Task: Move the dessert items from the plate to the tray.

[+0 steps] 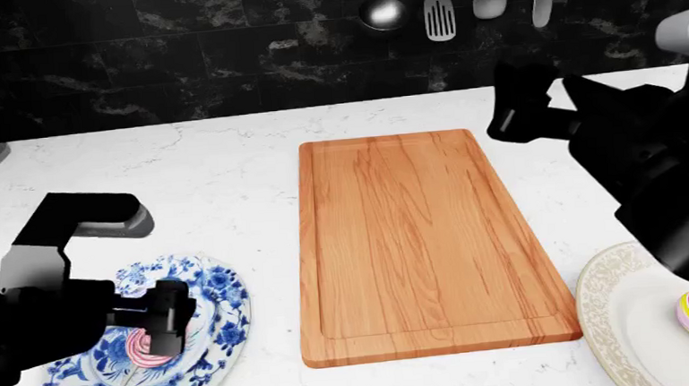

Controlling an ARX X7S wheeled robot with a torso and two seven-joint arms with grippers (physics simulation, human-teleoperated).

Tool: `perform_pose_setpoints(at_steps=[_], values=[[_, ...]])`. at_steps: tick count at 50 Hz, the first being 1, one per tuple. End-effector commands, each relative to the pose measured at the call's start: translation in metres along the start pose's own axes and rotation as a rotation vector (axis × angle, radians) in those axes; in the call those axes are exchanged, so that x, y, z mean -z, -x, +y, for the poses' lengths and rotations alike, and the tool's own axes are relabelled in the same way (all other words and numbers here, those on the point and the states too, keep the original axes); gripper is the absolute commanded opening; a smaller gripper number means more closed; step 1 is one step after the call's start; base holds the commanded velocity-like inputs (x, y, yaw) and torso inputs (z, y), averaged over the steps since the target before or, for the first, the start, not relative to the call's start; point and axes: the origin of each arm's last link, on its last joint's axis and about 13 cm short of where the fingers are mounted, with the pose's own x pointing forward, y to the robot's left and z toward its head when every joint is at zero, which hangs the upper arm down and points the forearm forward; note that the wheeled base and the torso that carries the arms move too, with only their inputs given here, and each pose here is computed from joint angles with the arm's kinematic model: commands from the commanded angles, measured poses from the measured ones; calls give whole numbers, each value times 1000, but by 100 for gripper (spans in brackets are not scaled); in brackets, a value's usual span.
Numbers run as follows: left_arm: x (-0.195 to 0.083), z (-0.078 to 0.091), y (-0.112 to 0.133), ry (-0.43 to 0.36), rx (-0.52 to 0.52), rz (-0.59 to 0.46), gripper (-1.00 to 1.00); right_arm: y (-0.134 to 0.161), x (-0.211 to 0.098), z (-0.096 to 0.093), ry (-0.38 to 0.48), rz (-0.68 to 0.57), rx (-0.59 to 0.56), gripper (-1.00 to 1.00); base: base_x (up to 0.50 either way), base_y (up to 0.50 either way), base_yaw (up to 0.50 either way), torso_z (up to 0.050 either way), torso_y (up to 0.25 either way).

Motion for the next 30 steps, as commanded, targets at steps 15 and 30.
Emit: perform_pose_setpoints(at_steps=[15,30], values=[[-4,-17,64,22,18,188,100,-14,12,-3,-57,21,-40,100,0,0,0,0,0],[-7,-9,48,-15,-41,166,100,-13,22,-5,-70,32,-54,100,0,0,0,0,0]])
